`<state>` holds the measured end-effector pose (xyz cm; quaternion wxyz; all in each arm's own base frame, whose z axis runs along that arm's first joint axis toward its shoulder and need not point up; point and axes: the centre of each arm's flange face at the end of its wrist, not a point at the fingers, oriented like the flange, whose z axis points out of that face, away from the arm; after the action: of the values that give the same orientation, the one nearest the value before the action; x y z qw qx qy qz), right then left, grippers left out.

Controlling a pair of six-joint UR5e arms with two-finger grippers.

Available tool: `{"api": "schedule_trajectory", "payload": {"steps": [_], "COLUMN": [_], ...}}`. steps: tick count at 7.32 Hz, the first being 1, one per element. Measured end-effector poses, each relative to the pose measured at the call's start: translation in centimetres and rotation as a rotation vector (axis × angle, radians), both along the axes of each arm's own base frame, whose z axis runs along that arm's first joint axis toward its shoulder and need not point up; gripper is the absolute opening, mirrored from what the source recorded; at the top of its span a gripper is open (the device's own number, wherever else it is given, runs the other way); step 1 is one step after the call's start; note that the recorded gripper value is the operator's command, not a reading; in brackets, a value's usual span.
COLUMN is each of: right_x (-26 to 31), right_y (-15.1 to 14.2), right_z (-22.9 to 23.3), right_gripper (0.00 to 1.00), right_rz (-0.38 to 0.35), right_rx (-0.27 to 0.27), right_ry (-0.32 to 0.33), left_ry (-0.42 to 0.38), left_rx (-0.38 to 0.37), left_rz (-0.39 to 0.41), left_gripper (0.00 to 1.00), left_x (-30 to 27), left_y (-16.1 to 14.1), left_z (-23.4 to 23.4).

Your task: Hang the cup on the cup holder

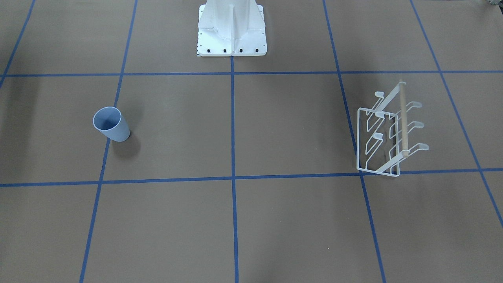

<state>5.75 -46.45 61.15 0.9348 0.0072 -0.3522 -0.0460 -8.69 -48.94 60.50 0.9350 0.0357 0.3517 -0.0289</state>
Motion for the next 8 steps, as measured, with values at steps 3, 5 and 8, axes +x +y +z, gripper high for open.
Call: {"api": "schedule_trajectory", "payload": {"steps": [3, 5, 8], "right_x": [0.1, 0.1, 0.0], "right_y": [0.1, 0.2, -0.5], "right_z": [0.0, -0.1, -1.8], "right_gripper": [1.0, 1.0, 1.0], "right_rz": [0.0, -0.001, -0.003], "right_rx": [0.001, 0.004, 0.053], "right_ry": [0.001, 0.002, 0.009], "left_ry": [0.001, 0.0, 0.0], "left_rx": [0.002, 0.008, 0.035], "left_rz": [0.001, 0.001, 0.005], "left_gripper": [0.98, 0.98, 0.98], "left_x": [0.0, 0.0, 0.2], "left_y": [0.0, 0.0, -0.3], "left_z": [0.0, -0.4, -1.7]}}
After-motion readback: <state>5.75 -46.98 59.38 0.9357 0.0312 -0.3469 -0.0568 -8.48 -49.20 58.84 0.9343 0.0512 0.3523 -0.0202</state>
